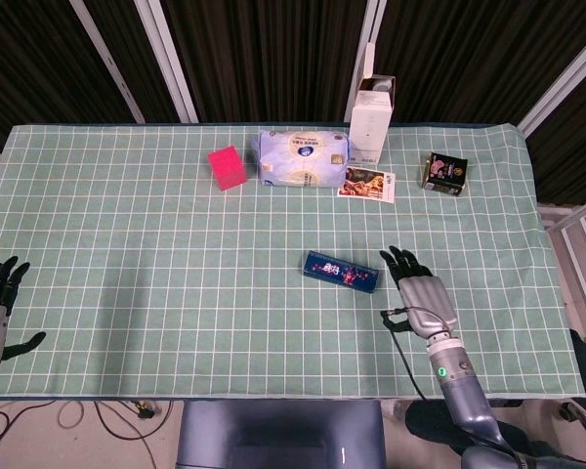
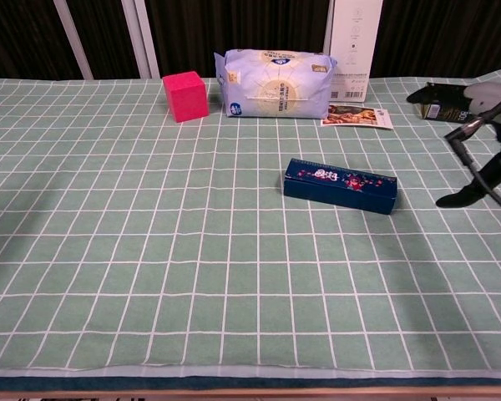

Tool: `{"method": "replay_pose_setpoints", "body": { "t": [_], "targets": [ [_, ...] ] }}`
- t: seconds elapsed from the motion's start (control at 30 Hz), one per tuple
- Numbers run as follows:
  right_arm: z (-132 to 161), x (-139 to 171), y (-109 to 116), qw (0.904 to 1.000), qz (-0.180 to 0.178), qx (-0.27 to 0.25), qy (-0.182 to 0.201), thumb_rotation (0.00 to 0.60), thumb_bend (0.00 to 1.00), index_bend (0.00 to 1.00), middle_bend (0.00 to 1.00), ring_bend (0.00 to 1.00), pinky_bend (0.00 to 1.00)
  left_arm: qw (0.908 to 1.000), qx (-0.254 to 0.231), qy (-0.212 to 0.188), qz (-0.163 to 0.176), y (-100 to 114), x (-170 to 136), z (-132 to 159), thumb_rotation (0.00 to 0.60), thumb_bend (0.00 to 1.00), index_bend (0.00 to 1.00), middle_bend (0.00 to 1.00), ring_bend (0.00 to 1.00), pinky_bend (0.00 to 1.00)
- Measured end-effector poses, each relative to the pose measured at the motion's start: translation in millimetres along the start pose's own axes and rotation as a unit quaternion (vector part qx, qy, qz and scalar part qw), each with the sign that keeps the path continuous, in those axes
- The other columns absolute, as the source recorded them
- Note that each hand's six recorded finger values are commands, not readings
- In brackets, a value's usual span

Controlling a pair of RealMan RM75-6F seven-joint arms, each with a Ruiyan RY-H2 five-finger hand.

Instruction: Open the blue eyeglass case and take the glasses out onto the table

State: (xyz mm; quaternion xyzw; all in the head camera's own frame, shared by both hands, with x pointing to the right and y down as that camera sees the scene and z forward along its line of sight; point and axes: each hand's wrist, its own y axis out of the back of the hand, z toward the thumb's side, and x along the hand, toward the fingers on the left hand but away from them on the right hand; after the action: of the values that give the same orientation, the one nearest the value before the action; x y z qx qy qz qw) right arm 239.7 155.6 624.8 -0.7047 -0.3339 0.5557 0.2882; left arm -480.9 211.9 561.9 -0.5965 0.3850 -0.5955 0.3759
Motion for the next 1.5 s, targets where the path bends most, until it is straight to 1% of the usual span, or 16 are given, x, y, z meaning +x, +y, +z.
{"method": "replay_pose_setpoints", "body": {
  "t": [0.27,0.37,0.47,0.67,0.8,0.9,1.2,1.33,1.5],
  "targets": [
    [57,-36,-23,0.999,0.04,-0.017,0.013,0.6,0.12,0.03,0.0,0.0,0.23,1.0,0.001,-0.006,0.003,1,2,1,0.6,0.0,0.0,0.0,0.0,0.0],
    [72,-50,-31,0.9986,0.048,-0.018,0.01,0.6,0.12,0.03,0.0,0.0,0.23,1.0,-0.004,-0.007,0.002,1,2,1,0.6,0.0,0.0,0.0,0.0,0.0],
    [83,-63,-35,0.9987,0.047,-0.017,0.009,0.6,0.13,0.03,0.0,0.0,0.23,0.9999,-0.007,-0.007,0.001,1,2,1,0.6,0.0,0.0,0.0,0.0,0.0],
    [91,-80,-44,0.9989,0.045,-0.01,0.0,0.6,0.14,0.03,0.0,0.0,0.23,0.9999,-0.012,-0.004,-0.001,1,3,-1,0.6,0.0,0.0,0.0,0.0,0.0],
    [96,-87,-49,0.9989,0.047,-0.006,0.0,0.6,0.22,0.07,0.0,0.0,0.23,0.9999,-0.015,-0.003,-0.003,1,4,-1,0.6,0.0,0.0,0.0,0.0,0.0],
    [101,-92,-52,0.9988,0.048,-0.006,0.001,0.6,0.25,0.09,0.0,0.0,0.23,0.9999,-0.016,-0.003,-0.003,1,4,-1,0.6,0.01,0.0,0.0,0.0,0.0],
    [113,-110,-57,0.9988,0.048,0.008,0.006,0.6,0.28,0.17,0.0,0.0,0.23,0.9997,-0.024,-0.001,-0.007,0,5,-1,0.6,0.01,0.0,0.0,0.0,0.0],
    [114,-117,-59,0.9983,0.048,0.032,0.007,0.6,0.29,0.2,0.0,0.0,0.23,0.9996,-0.027,0.0,-0.01,-1,5,-1,0.6,0.01,0.0,0.0,0.0,0.0],
    [115,-123,-61,0.9968,0.054,0.059,0.004,0.6,0.29,0.22,0.0,0.0,0.23,0.9995,-0.031,0.001,-0.012,-1,5,-1,0.6,0.01,0.0,0.0,0.0,0.0]
  ]
}}
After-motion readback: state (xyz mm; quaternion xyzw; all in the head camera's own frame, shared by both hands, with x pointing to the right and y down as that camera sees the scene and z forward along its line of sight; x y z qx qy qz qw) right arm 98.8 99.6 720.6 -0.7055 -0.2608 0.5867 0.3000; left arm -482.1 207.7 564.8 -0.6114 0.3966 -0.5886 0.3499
